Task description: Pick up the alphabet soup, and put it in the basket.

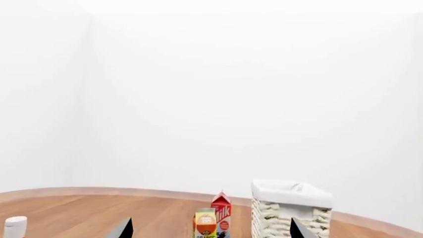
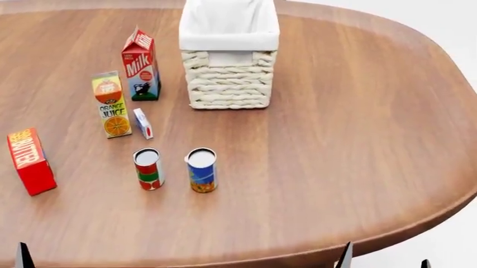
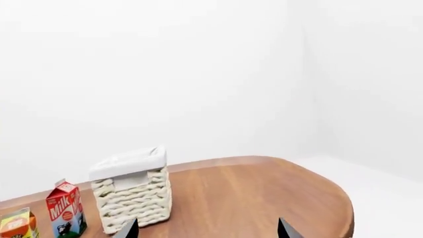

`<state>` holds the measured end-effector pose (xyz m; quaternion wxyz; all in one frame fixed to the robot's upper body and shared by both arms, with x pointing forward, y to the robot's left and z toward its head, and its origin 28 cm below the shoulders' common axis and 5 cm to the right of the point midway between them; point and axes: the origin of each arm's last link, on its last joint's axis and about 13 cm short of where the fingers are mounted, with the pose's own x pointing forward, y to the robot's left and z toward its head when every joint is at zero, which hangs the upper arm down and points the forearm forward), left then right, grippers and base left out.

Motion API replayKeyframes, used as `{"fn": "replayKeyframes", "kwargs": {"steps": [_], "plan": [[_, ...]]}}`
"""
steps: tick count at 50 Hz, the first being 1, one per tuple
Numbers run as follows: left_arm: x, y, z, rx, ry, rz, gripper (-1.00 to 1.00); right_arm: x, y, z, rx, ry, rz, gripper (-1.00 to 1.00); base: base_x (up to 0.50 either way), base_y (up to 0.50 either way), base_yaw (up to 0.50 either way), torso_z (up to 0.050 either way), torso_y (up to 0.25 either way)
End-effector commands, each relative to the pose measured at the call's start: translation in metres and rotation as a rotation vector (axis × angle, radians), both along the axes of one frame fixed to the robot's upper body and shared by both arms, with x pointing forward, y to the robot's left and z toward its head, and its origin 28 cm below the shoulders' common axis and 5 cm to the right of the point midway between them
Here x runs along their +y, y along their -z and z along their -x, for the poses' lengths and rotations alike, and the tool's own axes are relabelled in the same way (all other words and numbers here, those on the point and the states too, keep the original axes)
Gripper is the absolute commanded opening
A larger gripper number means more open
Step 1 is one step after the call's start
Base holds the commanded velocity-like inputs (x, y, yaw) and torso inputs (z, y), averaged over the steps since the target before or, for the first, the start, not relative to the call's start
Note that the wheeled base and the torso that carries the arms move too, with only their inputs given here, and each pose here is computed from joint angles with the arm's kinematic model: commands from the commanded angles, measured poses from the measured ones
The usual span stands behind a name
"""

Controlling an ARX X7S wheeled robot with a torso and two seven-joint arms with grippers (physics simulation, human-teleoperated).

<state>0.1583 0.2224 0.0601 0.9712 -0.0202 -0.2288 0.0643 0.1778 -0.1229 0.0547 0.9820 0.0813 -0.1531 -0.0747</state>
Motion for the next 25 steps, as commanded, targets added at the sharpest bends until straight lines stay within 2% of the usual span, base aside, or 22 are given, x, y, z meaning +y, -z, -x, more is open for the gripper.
{"fn": "replayKeyframes", "kwargs": {"steps": [1,25], "plan": [[-0.0002,-0.0008,0.0004,-0.009,-0.002,0.004,1.0,0.003,-0.0005,0.0045,-0.057,-0.033,0.004,1.0,0.31,0.0,0.0,0.0,0.0],[-0.0001,-0.0008,0.0013,-0.016,-0.003,0.006,1.0,0.0024,-0.0001,0.0038,-0.059,-0.029,0.002,1.0,0.32,0.0,0.0,0.0,0.0]]}}
